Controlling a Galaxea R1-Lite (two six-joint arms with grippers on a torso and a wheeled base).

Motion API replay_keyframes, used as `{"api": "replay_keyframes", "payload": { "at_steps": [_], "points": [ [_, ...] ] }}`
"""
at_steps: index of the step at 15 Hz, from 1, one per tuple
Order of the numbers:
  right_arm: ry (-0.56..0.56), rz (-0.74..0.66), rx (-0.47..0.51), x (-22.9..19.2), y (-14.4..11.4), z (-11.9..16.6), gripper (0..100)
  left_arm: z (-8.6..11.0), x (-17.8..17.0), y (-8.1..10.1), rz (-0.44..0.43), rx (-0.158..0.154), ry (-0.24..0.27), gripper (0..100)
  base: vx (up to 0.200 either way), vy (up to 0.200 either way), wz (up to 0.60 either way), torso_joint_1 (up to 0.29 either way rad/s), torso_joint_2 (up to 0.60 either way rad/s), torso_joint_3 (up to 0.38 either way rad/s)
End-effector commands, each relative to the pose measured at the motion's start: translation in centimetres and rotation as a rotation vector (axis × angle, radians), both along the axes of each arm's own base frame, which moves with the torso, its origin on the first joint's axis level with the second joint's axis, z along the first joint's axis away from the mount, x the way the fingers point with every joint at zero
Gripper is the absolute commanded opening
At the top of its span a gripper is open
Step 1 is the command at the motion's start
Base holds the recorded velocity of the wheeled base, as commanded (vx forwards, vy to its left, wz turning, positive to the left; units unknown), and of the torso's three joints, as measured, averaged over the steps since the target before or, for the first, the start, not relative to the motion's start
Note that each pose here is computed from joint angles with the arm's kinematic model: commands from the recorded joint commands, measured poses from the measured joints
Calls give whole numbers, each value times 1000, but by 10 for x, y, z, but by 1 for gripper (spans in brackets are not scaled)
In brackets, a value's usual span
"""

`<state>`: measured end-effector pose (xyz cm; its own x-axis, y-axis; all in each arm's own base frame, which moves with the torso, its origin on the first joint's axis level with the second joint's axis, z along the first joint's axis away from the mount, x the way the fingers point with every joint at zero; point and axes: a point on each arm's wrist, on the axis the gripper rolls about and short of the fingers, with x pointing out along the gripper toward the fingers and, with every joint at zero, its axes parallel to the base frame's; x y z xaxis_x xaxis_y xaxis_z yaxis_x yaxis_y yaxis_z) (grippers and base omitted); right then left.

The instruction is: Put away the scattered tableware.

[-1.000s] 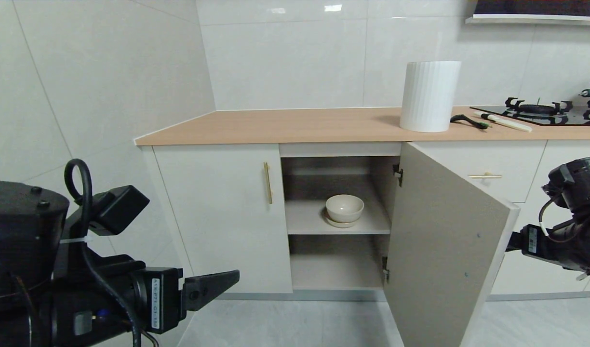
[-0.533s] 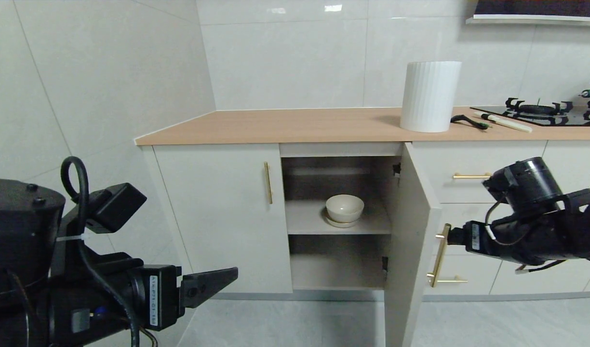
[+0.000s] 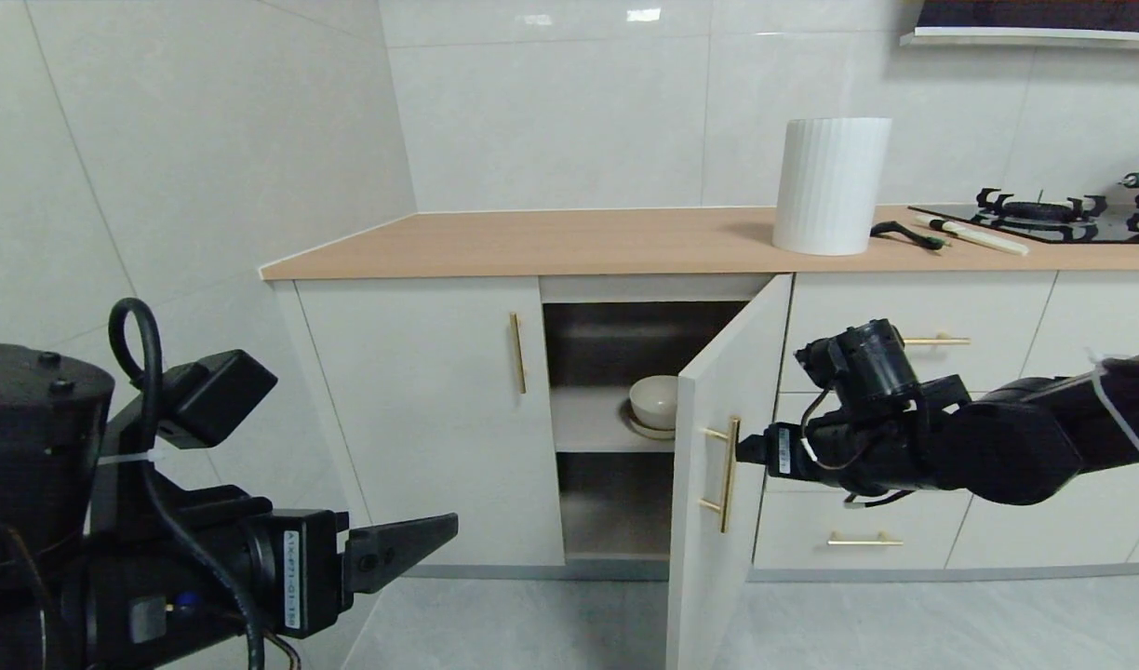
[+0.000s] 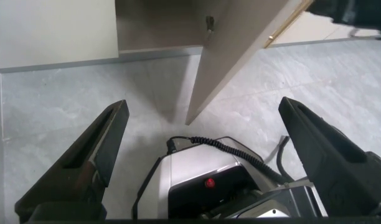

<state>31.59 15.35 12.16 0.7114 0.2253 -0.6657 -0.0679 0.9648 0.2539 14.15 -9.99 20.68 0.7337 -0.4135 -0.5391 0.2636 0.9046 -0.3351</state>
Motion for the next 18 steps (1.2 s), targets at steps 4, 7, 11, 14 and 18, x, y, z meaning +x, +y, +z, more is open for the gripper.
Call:
{"api": "replay_keyframes", "payload": {
  "at_steps": [4,7,11,14,18],
  "points": [
    [-20,-5,31,16,13,-24,100,-1,1,-1,0,5,6,100,0,0,0,0,0,0],
    [-35,-8,47,19,17,-28,100,-2,2,-1,3,10,10,100,0,0,0,0,0,0],
    [-40,-12,63,22,21,-36,100,-3,2,-1,4,13,8,100,0,0,0,0,0,0],
    [-48,-13,91,21,29,-37,100,-3,1,-1,1,17,9,100,133,0,0,0,2,2],
    [-43,1,104,17,41,-39,100,-2,1,-1,1,15,7,100,200,0,0,0,1,0]
  ]
}}
